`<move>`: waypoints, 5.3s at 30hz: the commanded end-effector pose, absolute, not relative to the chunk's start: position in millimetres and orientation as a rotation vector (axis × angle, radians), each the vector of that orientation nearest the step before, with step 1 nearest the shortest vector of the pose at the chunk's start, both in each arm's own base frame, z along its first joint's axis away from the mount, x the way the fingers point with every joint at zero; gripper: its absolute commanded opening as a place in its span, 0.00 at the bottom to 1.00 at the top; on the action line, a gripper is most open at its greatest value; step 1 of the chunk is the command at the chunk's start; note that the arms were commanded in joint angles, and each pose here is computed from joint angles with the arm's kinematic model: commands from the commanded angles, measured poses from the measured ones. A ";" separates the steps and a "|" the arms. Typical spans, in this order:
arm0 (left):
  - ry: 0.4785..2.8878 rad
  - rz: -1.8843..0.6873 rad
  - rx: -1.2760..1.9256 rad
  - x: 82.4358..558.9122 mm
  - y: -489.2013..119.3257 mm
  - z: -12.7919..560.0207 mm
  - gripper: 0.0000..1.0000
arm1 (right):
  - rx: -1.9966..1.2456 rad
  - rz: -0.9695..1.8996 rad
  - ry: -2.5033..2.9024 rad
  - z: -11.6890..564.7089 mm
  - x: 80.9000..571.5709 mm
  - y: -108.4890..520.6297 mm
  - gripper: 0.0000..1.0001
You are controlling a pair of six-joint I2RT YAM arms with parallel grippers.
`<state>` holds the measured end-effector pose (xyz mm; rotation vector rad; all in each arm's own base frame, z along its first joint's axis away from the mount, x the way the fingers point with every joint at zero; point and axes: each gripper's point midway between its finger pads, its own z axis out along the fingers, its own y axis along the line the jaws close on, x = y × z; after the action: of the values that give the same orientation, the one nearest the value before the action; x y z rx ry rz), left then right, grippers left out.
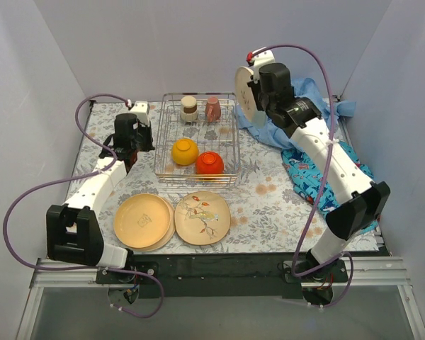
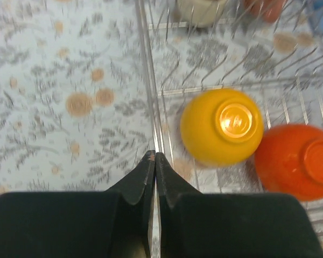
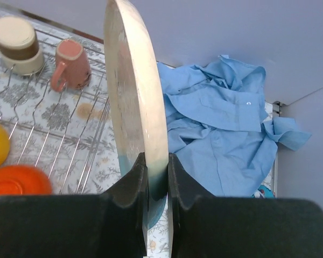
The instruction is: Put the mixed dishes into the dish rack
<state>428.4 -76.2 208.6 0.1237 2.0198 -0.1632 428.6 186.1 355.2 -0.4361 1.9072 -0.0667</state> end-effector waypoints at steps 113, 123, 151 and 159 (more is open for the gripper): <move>2.423 -0.723 0.937 250.2 -159.1 59.8 0.53 | -1.044 0.838 2.045 187.2 245.0 253.6 0.61; 2.410 -0.923 1.016 236.0 -176.1 53.7 0.32 | -1.079 0.775 2.020 177.6 246.8 246.2 0.61; 2.147 -1.114 1.076 239.0 -220.7 146.0 0.00 | -1.216 1.174 1.966 147.8 197.6 278.8 0.64; 2.086 -1.153 1.090 236.4 -230.7 167.5 0.00 | -1.243 1.252 1.982 134.1 193.5 295.1 0.65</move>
<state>236.7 -218.4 123.7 1.0635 2.2413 -1.1010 190.6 274.9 117.5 -1.2167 2.0795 1.1759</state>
